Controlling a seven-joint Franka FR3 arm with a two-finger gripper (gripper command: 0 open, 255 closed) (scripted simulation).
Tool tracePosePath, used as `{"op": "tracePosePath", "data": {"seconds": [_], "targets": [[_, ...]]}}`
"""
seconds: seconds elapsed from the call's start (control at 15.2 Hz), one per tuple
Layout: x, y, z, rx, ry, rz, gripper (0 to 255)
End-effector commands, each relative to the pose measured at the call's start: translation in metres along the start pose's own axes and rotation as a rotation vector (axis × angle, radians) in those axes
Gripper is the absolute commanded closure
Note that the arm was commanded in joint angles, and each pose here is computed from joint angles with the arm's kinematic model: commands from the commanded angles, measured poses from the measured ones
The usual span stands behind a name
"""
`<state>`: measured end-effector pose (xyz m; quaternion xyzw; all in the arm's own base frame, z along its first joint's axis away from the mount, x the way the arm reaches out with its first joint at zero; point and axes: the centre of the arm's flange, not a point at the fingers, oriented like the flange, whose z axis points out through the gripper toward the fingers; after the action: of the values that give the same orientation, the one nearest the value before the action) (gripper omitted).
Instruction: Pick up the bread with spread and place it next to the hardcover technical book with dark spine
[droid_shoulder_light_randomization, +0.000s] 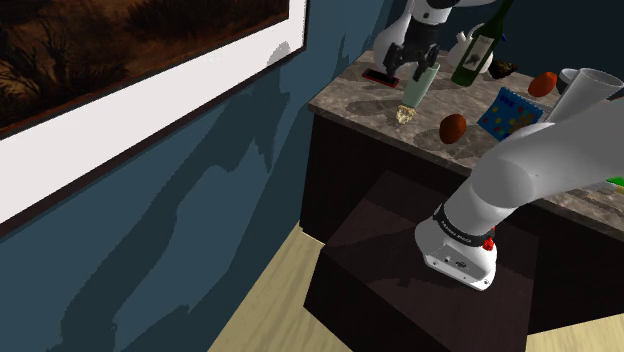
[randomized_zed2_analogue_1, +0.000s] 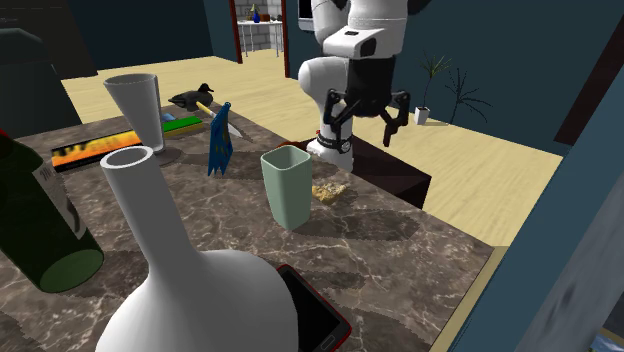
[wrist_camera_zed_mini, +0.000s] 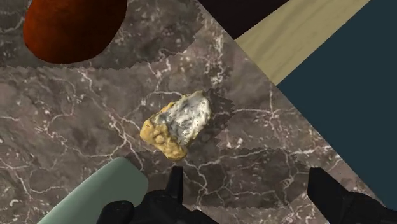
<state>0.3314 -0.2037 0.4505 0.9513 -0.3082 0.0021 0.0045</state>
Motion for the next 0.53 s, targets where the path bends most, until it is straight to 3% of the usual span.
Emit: {"op": "tracePosePath", "data": {"seconds": [0.0,0.46], "targets": [[0.009,0.016,0.021,-0.003,-0.006,0.074,0],[0.022,0.073,0.081,-0.013,-0.03,0.306,0]]}}
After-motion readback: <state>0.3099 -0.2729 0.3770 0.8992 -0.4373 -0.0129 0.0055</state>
